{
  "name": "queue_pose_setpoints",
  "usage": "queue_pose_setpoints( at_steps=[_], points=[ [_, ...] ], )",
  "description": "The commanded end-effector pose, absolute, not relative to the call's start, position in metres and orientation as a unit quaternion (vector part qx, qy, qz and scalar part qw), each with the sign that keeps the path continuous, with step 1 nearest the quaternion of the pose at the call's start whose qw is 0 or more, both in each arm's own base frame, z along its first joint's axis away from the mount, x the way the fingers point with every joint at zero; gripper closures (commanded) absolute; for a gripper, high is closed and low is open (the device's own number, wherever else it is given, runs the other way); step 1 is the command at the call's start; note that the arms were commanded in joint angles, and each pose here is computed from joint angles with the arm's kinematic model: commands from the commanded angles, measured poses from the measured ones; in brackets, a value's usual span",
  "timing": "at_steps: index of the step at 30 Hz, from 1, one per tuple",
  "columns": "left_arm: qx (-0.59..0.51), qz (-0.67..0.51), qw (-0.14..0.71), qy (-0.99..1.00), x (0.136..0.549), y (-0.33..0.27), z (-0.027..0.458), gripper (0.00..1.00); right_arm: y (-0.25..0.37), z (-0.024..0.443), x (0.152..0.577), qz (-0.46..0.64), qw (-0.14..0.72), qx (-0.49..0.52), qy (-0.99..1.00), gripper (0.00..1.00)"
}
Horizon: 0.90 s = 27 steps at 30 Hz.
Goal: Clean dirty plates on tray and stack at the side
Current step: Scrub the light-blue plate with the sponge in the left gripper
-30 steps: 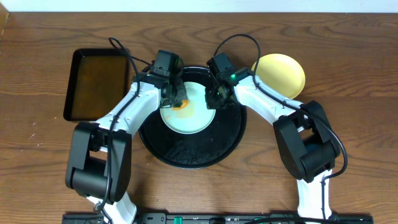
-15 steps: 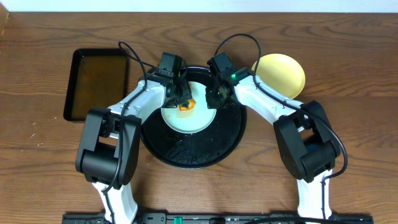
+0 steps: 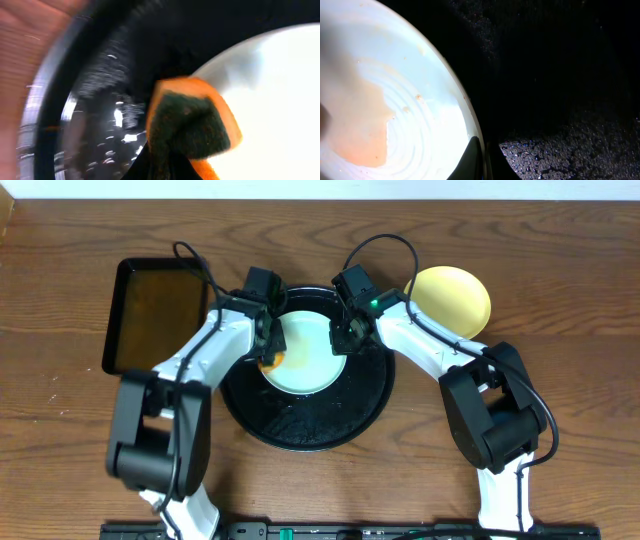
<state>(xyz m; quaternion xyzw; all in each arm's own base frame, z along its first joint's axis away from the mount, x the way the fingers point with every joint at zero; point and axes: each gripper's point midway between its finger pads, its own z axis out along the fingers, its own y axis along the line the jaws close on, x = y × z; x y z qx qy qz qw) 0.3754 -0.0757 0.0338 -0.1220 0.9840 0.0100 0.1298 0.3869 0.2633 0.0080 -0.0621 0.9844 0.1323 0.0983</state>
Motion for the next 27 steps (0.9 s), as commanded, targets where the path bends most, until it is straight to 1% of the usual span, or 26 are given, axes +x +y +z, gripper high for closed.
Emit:
queue_pose_setpoints(
  at_steps=[1,5,9,12,19,23,27],
  points=[
    [-0.136,0.052,0.189,0.971,0.384,-0.048,0.069,0.93,0.255,0.003,0.388,0.111,0.099,-0.051,0.988,0.99],
    [-0.161,0.0,0.187,0.969,0.383,-0.063,0.076,0.93,0.255,0.003,0.388,0.111,0.099,-0.051,0.988,0.99],
    [-0.173,-0.088,0.156,0.968,0.381,-0.096,0.067,0.93,0.255,0.003,0.388,0.111,0.099,-0.051,0.988,0.99],
    [-0.178,-0.122,0.139,0.966,0.381,-0.115,0.058,0.92,0.255,0.003,0.388,0.111,0.099,-0.051,0.988,0.99],
    [-0.186,-0.129,0.099,0.969,0.373,-0.149,0.021,0.92,0.255,0.003,0.388,0.111,0.099,-0.051,0.988,0.99],
    [-0.163,-0.13,0.076,0.975,0.363,-0.168,0.006,0.93,0.255,0.003,0.388,0.111,0.099,-0.051,0.988,0.99],
    [-0.13,-0.113,0.073,0.982,0.357,-0.169,0.0,0.92,0.255,0.003,0.388,0.111,0.099,-0.051,0.988,0.99]
  ],
)
